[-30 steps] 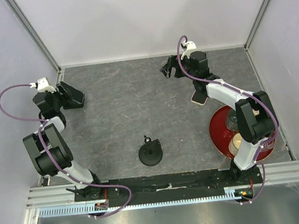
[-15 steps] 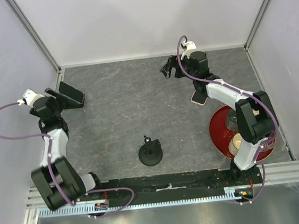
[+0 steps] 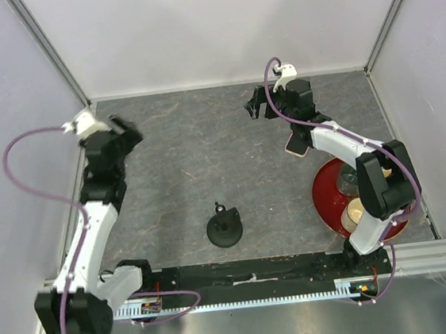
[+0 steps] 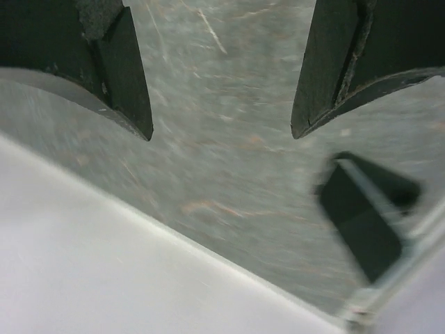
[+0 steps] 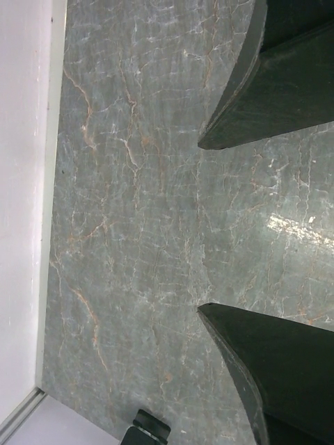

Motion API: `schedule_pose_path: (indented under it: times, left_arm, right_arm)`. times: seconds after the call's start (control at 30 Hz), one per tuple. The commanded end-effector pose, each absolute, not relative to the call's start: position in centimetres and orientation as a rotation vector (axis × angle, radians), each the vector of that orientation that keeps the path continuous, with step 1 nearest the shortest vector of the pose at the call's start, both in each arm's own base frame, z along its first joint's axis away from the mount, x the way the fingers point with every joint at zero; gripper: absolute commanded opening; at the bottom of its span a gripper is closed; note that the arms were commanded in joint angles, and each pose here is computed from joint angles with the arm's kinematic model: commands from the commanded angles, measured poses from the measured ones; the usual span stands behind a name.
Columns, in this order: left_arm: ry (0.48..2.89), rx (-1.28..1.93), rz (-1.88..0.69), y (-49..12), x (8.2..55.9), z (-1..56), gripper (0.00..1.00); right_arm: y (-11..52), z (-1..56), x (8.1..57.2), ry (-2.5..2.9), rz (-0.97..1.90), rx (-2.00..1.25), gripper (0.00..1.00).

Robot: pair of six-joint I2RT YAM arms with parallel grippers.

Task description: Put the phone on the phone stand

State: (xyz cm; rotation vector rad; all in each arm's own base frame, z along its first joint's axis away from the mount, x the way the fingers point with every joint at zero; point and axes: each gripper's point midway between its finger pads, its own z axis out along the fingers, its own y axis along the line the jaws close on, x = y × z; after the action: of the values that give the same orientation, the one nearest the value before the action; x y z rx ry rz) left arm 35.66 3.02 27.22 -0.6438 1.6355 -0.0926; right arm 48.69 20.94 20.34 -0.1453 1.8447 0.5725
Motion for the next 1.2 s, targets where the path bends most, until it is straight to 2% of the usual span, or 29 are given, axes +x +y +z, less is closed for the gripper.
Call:
schedule_pose_path:
  times: [0.0, 0.17, 0.33, 0.47, 0.73, 0.9, 1.17]
  left_arm:
    - [1.787, -0.249, -0.216, -6.3, 39.6, 27.2, 0.86]
    - [1.858, 0.004, -0.509, -14.3, 38.5, 26.8, 0.85]
    - [1.799, 0.125, -0.622, -16.3, 35.6, 28.0, 0.85]
    - [1.814, 0.189, -0.717, -17.9, 34.4, 27.8, 0.85]
    - [1.841, 0.303, -0.795, -19.7, 33.3, 27.6, 0.81]
    - [1.835, 0.313, -0.838, -20.2, 32.9, 27.7, 0.81]
    - [1.842, 0.299, -0.912, -20.9, 32.6, 27.5, 0.81]
  right_arm:
    - [20.0, 20.0, 49.2, 1.855, 0.501, -0.151, 0.98]
    - [18.2, 19.2, 47.9, 1.892, 0.418, -0.132, 0.98]
    - [17.7, 19.1, 45.7, 1.943, 0.425, -0.124, 0.98]
    - [18.5, 18.4, 42.0, 1.997, 0.500, -0.138, 0.98]
    - [20.9, 20.2, 32.6, 2.050, 0.603, -0.299, 0.98]
    - [26.3, 20.5, 25.0, 2.069, 0.715, -0.589, 0.98]
    - [31.1, 22.8, 14.8, 1.969, 0.968, -0.858, 0.98]
